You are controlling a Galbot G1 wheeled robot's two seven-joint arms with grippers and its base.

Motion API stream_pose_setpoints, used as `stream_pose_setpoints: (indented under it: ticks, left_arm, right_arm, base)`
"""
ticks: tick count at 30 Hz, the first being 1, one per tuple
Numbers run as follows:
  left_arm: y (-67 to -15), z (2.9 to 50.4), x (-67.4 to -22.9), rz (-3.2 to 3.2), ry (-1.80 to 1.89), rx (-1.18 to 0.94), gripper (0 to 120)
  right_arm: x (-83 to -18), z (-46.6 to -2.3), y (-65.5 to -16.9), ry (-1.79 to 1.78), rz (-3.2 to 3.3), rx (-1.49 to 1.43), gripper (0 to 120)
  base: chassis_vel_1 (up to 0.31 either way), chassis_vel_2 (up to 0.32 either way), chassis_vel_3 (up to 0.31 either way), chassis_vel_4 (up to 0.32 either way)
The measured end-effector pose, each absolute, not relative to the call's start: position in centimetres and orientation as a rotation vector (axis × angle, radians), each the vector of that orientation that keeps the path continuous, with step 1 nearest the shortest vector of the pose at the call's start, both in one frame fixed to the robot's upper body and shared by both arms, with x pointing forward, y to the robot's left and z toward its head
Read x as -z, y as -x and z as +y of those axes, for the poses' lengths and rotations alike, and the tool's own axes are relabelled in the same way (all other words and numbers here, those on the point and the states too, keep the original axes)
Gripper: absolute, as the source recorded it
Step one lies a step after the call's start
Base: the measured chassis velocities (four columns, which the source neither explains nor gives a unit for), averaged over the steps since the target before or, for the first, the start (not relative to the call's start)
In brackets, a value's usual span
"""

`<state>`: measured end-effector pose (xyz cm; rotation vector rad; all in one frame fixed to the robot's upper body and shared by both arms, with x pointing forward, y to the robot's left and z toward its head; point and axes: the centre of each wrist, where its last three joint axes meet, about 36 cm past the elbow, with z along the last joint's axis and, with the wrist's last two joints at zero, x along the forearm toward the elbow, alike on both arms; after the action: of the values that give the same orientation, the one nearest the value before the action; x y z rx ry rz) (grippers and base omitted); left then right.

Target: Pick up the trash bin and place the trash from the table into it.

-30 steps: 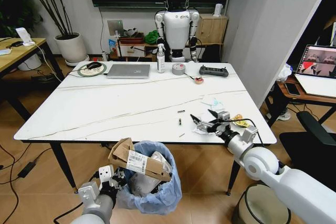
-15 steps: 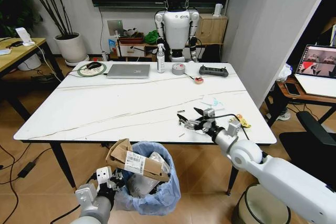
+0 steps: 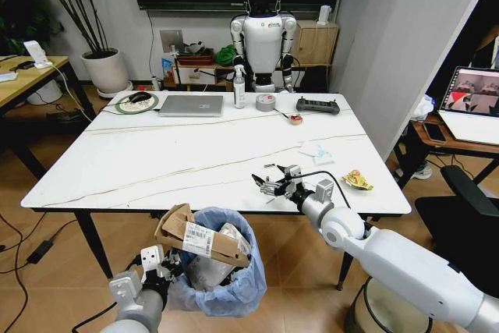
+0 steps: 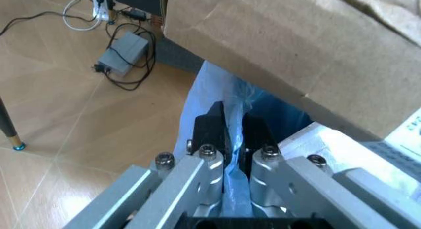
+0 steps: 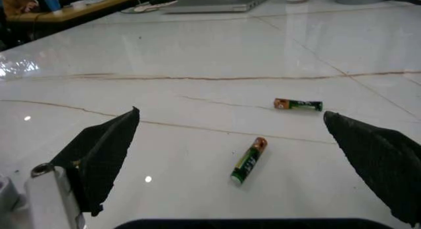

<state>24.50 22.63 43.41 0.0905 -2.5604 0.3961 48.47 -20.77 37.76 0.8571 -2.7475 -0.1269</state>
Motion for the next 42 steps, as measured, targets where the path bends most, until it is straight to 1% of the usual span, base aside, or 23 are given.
stream_pose_setpoints:
  ticks: [9,28,35,42]
  left_arm:
    - [-24.6,22.5,-43.4,-2.561,-0.096,-0.402,0]
    - [-24.7,22.6,-43.4,-2.565,-0.101,-0.399,0]
    - [-24.9,22.6,-43.1,-2.561,-0.102,-0.398,0]
    - [-25.3,22.6,-42.8,-2.559,-0.101,-0.405,0]
  right_arm:
    - [-36.6,-20.8,-48.6,-0.783,-2.726,0.086,100]
    - [-34.8,-19.9,-48.7,-0.751,-2.706,0.003,100]
    - [-36.3,-18.6,-48.1,-0.726,-2.688,-0.069,100]
    - [-38.2,-17.3,-49.1,-0.755,-2.672,-0.095,100]
  base:
    - [0.0,0.0,0.0,0.0]
    - [0.0,0.0,0.0,0.0]
    - [0.0,0.0,0.0,0.0]
    - [0.0,0.0,0.0,0.0]
